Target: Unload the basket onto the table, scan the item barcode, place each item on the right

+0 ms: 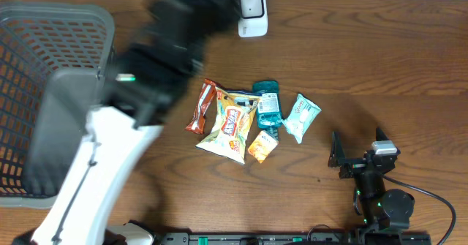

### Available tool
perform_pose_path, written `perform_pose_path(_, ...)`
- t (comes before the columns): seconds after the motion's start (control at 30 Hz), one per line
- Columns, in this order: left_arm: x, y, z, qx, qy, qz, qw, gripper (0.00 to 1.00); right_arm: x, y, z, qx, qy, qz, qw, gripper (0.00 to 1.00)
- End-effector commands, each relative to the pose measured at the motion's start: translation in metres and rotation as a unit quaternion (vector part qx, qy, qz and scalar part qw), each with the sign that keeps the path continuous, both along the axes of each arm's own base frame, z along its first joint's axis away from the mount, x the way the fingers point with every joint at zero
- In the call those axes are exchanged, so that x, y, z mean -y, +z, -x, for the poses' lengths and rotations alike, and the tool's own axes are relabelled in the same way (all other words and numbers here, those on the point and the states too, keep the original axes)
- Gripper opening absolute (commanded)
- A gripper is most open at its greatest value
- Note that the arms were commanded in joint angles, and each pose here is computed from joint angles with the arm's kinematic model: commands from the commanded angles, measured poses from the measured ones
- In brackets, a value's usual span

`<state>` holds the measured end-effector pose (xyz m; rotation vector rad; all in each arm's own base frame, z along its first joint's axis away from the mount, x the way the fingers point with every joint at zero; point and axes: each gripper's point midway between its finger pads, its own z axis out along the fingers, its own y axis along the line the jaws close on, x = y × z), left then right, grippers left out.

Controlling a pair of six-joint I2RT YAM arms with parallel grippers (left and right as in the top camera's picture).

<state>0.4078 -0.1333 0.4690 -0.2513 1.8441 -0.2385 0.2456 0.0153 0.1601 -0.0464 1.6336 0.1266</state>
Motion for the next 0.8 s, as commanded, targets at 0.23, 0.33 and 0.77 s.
perform_pose_path(0.23,-0.125,0.058,0.038,0.029,0.116,-0.192,0.974,0.98,-0.001,0.000,0.000,0.000,0.003,0.004,1.000,0.99)
perform_pose_path(0.33,-0.138,0.068,0.069,0.041,0.126,-0.186,0.974,0.98,-0.001,0.000,0.000,0.000,0.003,0.004,1.000,0.99)
perform_pose_path(0.77,-0.152,0.065,0.202,0.183,0.084,-0.129,0.971,0.98,-0.001,0.000,0.000,0.000,0.003,0.004,1.000,0.99)
